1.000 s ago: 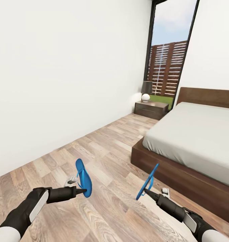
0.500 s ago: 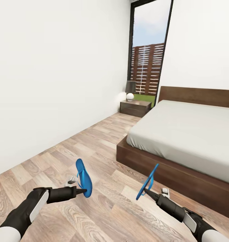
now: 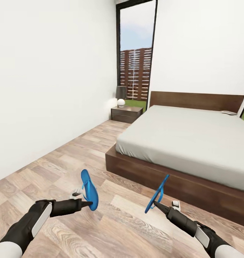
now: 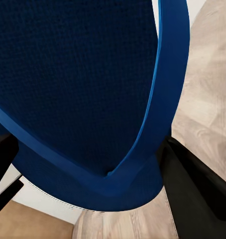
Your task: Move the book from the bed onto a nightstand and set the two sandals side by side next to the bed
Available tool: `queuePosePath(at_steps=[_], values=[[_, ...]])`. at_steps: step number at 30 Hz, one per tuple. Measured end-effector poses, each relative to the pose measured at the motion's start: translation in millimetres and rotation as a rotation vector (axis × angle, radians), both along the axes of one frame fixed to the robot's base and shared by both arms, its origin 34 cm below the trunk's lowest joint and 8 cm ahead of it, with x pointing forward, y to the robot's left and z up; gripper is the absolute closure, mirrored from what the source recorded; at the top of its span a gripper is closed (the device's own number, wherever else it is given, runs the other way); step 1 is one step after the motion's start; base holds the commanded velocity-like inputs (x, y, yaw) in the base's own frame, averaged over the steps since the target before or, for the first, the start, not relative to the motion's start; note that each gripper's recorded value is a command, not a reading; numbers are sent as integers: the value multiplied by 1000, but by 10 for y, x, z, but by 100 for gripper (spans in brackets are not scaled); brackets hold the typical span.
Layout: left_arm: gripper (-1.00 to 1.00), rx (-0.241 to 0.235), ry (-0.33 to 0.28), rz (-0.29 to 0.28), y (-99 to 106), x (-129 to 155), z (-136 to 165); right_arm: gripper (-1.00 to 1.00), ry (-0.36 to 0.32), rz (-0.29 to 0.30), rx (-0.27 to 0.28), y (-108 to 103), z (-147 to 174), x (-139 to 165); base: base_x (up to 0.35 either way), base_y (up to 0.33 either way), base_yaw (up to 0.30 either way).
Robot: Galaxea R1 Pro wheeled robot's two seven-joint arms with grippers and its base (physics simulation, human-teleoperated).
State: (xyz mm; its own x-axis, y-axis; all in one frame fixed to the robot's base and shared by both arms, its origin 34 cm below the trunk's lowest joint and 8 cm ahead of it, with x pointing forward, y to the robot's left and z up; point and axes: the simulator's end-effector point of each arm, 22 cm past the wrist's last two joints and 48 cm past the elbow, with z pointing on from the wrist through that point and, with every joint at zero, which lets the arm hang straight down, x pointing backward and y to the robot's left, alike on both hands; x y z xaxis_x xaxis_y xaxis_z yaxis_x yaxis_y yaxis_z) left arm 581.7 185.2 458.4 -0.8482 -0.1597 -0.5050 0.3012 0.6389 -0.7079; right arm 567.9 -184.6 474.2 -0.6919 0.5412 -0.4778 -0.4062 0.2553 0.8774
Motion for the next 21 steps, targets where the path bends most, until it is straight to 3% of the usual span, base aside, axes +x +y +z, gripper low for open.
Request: queuePosePath(at_steps=[21], values=[[100, 1, -3, 1, 1, 5, 2, 100, -1, 0, -1, 0, 1, 0, -17, -204, -250]])
